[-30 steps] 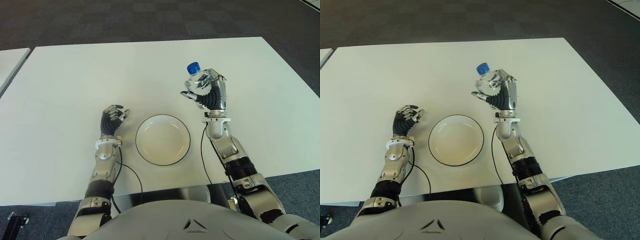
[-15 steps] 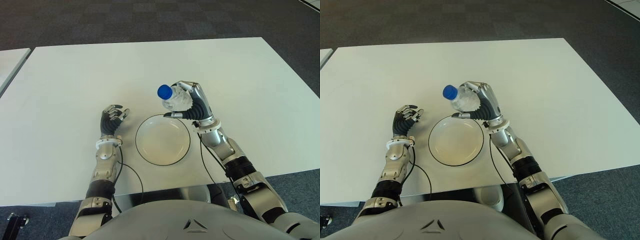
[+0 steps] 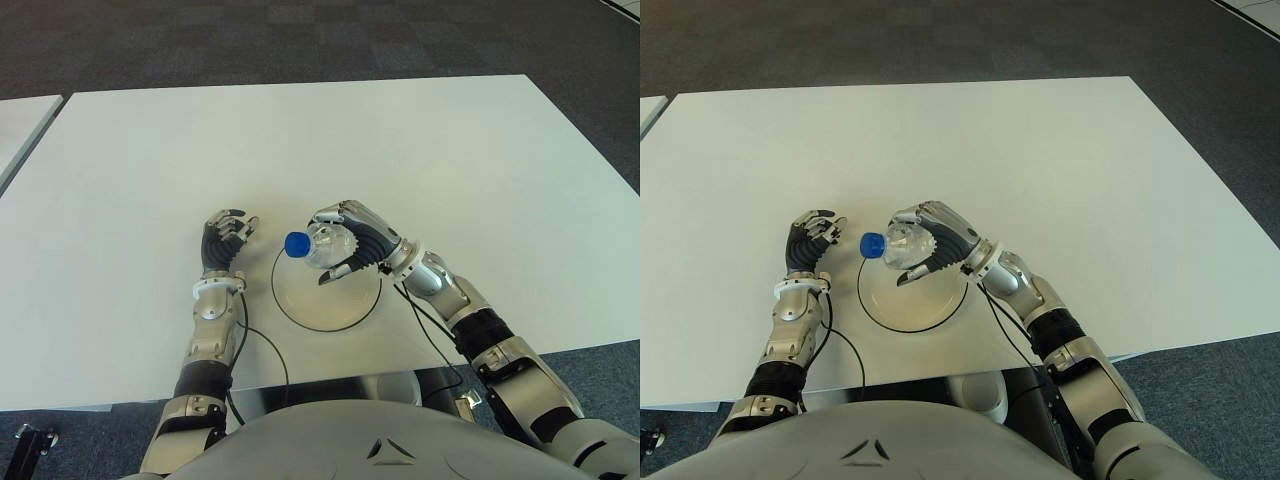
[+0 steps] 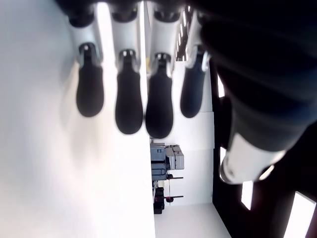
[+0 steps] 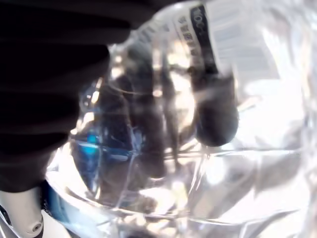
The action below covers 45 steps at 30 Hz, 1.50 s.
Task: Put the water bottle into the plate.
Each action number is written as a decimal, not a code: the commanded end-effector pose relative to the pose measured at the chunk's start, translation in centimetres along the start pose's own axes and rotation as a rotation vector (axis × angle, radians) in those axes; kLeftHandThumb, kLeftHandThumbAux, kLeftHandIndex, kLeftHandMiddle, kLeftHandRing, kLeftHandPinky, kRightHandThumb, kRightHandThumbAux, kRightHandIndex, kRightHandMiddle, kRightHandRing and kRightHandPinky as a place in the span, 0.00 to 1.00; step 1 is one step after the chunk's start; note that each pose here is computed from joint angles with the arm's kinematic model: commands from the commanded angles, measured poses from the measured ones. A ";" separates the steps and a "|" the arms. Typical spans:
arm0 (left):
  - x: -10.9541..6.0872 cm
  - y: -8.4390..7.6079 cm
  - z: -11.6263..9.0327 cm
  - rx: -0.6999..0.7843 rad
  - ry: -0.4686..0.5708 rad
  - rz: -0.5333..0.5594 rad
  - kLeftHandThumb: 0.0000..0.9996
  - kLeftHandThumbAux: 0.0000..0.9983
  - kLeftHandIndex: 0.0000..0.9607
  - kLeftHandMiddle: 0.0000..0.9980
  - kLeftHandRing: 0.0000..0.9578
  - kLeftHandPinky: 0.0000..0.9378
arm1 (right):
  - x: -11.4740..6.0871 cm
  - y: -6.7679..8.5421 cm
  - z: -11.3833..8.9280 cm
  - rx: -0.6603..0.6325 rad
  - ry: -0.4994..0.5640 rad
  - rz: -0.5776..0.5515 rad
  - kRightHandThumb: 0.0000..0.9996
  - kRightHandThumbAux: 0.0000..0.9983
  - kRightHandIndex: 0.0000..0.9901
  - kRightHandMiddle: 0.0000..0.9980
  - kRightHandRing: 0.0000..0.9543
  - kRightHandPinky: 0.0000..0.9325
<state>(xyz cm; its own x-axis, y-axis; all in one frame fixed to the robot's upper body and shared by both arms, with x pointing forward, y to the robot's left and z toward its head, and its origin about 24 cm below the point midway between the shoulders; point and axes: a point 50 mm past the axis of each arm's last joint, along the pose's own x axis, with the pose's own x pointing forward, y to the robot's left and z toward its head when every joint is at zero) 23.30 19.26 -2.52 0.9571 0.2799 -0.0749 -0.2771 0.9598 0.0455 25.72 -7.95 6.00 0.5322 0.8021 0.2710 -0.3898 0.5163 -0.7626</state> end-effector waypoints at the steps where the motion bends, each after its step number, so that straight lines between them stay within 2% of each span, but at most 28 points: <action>1: -0.5 0.1 -0.5 0.001 0.028 0.013 0.71 0.71 0.45 0.64 0.65 0.64 | -0.2 0.0 -0.1 -0.003 0.052 0.066 0.71 0.72 0.44 0.90 0.94 0.95; 11: -0.4 0.1 -0.3 0.051 -0.006 -0.034 0.71 0.72 0.45 0.64 0.66 0.66 | -0.2 0.5 -0.1 -0.073 0.250 0.336 0.71 0.72 0.45 0.88 0.92 0.93; 16: -0.4 0.2 -0.3 0.066 0.000 -0.044 0.71 0.72 0.45 0.66 0.67 0.67 | -0.2 0.5 0.2 -0.122 0.287 0.396 0.71 0.72 0.45 0.84 0.88 0.86; 21: -0.3 0.3 -0.3 0.073 0.006 -0.047 0.71 0.72 0.45 0.66 0.68 0.68 | -0.1 0.7 0.4 -0.164 0.292 0.432 0.70 0.72 0.43 0.76 0.79 0.77; 22: -0.3 0.3 -0.3 0.072 0.006 -0.048 0.71 0.72 0.45 0.66 0.67 0.67 | -0.1 0.7 0.5 -0.167 0.293 0.437 0.69 0.72 0.42 0.70 0.73 0.72; 23: -0.3 0.3 -0.3 0.073 0.004 -0.050 0.71 0.72 0.45 0.66 0.67 0.67 | -0.1 0.7 0.5 -0.178 0.294 0.451 0.69 0.72 0.42 0.68 0.71 0.70; 24: -0.3 0.3 -0.3 0.074 0.002 -0.052 0.71 0.72 0.45 0.65 0.67 0.66 | -0.1 0.7 0.5 -0.185 0.295 0.461 0.60 0.69 0.35 0.54 0.57 0.58; 26: -0.3 0.3 -0.3 0.076 -0.003 -0.055 0.71 0.72 0.45 0.65 0.67 0.66 | -0.1 0.7 0.6 -0.209 0.296 0.486 0.49 0.65 0.26 0.36 0.38 0.41; 32: -0.3 0.3 -0.3 0.075 0.009 -0.049 0.71 0.72 0.45 0.65 0.67 0.67 | -0.1 0.7 0.7 -0.277 0.297 0.518 0.40 0.65 0.12 0.14 0.14 0.17; 38: -0.2 0.3 -0.4 0.076 0.022 -0.036 0.71 0.72 0.45 0.65 0.67 0.66 | 0.0 0.6 0.9 -0.320 0.278 0.510 0.38 0.64 0.02 0.02 0.02 0.03; 45: -0.2 0.3 -0.4 0.087 0.021 -0.042 0.71 0.72 0.45 0.66 0.68 0.68 | -0.2 0.7 0.9 -0.311 0.253 0.459 0.46 0.48 0.00 0.00 0.00 0.00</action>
<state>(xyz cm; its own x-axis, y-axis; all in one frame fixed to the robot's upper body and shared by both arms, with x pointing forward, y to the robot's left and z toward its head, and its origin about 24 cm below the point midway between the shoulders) 23.19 19.37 -2.52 0.9678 0.2401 -0.0757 -0.2312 0.9666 0.1104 24.57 -7.57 5.54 0.5335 0.7933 -0.2933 -0.4393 -0.0365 -0.8976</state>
